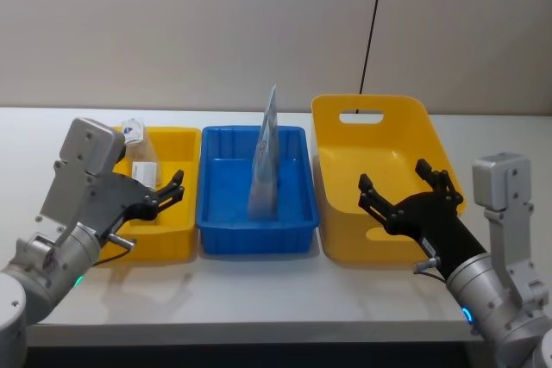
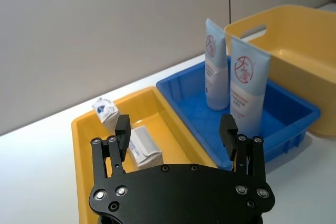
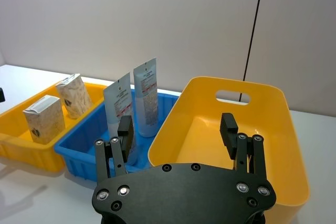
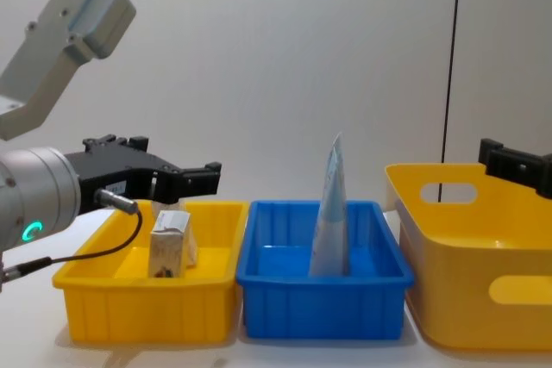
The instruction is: Bimanual collaborative sorting of washing and personal care products
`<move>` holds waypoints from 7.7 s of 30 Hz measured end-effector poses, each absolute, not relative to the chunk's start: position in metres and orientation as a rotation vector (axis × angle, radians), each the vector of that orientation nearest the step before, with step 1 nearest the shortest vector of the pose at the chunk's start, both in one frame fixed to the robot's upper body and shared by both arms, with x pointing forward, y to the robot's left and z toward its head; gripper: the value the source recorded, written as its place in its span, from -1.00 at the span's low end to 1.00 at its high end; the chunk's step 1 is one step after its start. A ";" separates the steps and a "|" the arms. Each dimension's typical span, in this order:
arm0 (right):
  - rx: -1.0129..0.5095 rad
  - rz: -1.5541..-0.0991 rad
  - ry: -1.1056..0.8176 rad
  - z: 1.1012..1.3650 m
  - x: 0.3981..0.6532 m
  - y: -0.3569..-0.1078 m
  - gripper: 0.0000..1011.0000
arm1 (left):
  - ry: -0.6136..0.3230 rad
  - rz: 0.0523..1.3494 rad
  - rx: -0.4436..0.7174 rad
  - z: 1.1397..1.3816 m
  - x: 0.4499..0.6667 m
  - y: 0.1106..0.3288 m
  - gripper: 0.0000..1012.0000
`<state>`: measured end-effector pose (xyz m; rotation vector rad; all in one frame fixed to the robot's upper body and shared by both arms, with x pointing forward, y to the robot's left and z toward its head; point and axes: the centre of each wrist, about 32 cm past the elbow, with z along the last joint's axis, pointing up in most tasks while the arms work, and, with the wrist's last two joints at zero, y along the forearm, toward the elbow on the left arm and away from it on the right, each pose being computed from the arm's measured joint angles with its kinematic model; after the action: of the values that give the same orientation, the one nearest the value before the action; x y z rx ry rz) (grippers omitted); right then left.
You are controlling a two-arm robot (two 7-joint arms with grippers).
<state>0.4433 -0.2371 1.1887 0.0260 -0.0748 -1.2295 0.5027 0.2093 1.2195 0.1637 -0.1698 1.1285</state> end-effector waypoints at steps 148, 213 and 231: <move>0.026 -1.230 -0.075 1.189 0.443 -0.237 0.98 | 0.014 1.329 0.361 1.177 0.585 0.180 -0.18; 0.026 -1.229 -0.075 1.189 0.443 -0.237 0.98 | -0.271 0.994 0.098 1.280 0.531 0.258 -0.30; 0.026 -1.230 -0.075 1.189 0.443 -0.237 0.98 | -0.299 0.704 0.072 1.292 0.525 0.282 -0.30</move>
<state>0.4433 -0.2371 1.1887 0.0260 -0.0748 -1.2295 0.5251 0.2818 1.2919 0.0715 -0.2986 0.7036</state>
